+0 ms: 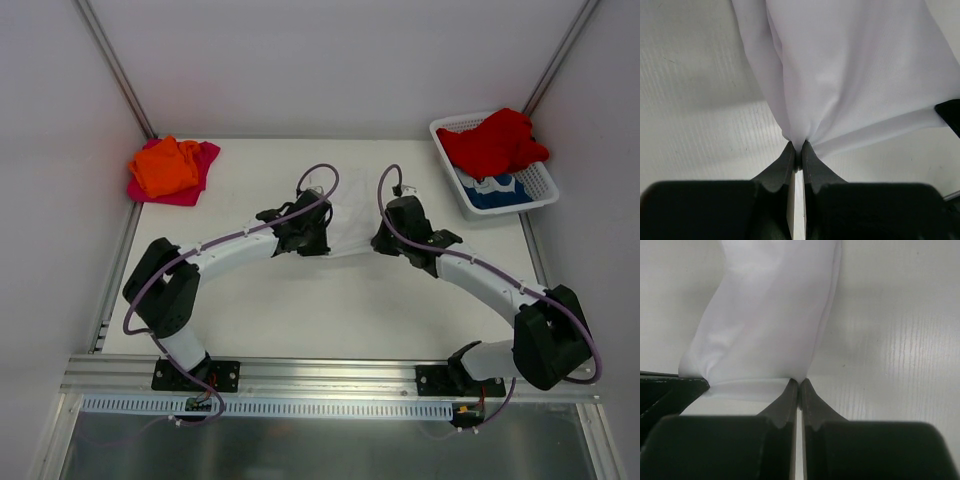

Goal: Fold and stack the t-shirts
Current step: Grab one side of the 2/3 rectangular tshirt with both arms, then fold the long partially folded tshirt into a neat square

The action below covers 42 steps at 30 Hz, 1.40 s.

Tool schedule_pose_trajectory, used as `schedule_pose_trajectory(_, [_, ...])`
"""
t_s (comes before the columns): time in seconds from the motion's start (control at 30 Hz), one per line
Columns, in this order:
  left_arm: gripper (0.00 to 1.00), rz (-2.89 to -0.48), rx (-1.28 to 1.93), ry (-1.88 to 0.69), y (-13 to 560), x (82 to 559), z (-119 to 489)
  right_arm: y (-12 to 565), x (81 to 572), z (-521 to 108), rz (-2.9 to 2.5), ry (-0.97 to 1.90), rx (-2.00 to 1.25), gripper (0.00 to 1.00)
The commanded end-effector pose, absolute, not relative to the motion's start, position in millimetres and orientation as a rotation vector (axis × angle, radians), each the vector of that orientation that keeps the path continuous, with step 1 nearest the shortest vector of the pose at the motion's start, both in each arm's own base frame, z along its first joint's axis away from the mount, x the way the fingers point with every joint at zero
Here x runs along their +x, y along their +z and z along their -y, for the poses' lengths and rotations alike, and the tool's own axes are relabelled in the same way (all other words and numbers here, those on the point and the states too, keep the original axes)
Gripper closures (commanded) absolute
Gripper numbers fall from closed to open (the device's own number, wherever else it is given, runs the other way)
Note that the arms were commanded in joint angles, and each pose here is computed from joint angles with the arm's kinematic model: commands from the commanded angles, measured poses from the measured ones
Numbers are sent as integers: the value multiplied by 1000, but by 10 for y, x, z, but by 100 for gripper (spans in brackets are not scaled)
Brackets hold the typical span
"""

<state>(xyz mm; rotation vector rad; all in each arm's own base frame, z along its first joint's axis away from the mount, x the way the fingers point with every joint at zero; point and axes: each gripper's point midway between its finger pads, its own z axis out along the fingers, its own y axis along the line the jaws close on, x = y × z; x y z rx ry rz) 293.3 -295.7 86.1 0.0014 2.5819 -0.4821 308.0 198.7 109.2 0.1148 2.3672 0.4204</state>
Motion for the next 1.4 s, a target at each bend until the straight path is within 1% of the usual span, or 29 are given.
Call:
schedule_pose_trajectory(0.0, [100,-2580,5,-356,1015,2871,2713,1377,3165,-1837,-2292,347,146,100])
schedule_pose_trajectory(0.33, [100,-2487,27,-339,1463,3130,2766,1765,3335,-1878,-2216,342,109,100])
schedule_pose_trajectory(0.67, [100,-2458,9,-310,1601,3597,2678,1996,3714,-1982,-2183,312,69,100])
schedule_pose_trajectory(1.0, [100,-2477,-2,-300,1458,4022,2652,1875,4149,-2011,-2217,289,60,100])
schedule_pose_trajectory(1.37, [100,-2453,-16,-293,1478,4460,2584,1782,4591,-1897,-2217,245,79,100])
